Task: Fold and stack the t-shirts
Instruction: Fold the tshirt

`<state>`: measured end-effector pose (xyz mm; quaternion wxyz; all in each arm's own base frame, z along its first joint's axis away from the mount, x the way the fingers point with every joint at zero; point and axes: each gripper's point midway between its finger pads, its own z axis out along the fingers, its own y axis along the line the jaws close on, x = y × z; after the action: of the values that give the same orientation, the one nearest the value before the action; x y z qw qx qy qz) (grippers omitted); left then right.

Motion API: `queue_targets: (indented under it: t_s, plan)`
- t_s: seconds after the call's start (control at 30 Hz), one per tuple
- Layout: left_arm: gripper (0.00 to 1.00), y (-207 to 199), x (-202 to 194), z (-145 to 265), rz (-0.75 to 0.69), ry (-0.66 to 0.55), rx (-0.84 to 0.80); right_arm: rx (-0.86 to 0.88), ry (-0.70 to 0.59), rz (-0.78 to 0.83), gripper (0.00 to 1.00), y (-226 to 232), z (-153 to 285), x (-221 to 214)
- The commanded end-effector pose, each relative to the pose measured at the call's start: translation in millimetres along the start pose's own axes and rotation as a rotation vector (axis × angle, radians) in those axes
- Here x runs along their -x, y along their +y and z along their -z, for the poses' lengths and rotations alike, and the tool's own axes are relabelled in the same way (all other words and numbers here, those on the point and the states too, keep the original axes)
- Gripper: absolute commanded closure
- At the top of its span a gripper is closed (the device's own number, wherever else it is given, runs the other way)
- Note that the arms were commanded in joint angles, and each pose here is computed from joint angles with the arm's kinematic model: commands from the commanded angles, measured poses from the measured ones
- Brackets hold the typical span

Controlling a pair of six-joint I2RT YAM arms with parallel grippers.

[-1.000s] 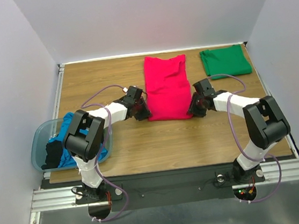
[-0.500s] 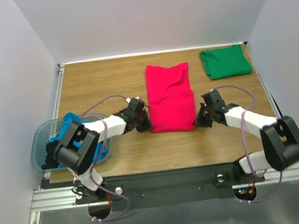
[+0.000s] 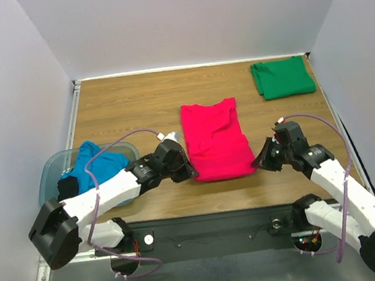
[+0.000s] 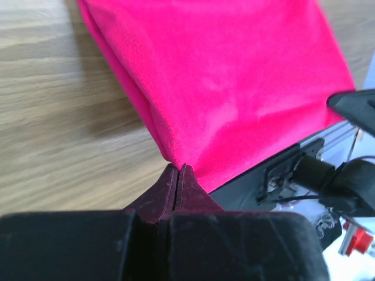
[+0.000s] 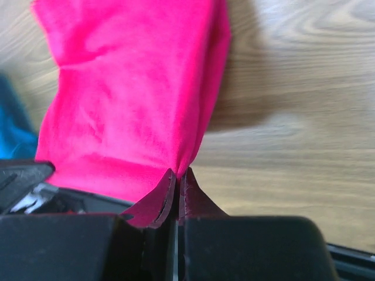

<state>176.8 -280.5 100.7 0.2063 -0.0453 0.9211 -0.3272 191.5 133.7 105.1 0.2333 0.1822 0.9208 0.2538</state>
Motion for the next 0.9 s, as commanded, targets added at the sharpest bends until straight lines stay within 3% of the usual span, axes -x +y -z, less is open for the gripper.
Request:
queue_targets:
  t_s: [0.0, 0.33, 0.6, 0.87]
  plan:
    - [1.00, -22, 41, 27, -0.021, -0.146, 0.015, -0.013, -0.089, 0.048, 1.00, 20, 18, 34]
    - [1.00, -52, 150, 24, -0.032, -0.319, 0.042, -0.160, -0.397, 0.110, 0.99, 66, 28, 159]
    - [1.00, -47, 214, 19, -0.044, -0.404, 0.082, -0.123, -0.380, 0.155, 0.99, 102, -7, 204]
    - [1.00, -24, 265, -10, -0.015, -0.427, 0.172, -0.134, -0.336, 0.112, 0.99, 99, -50, 242]
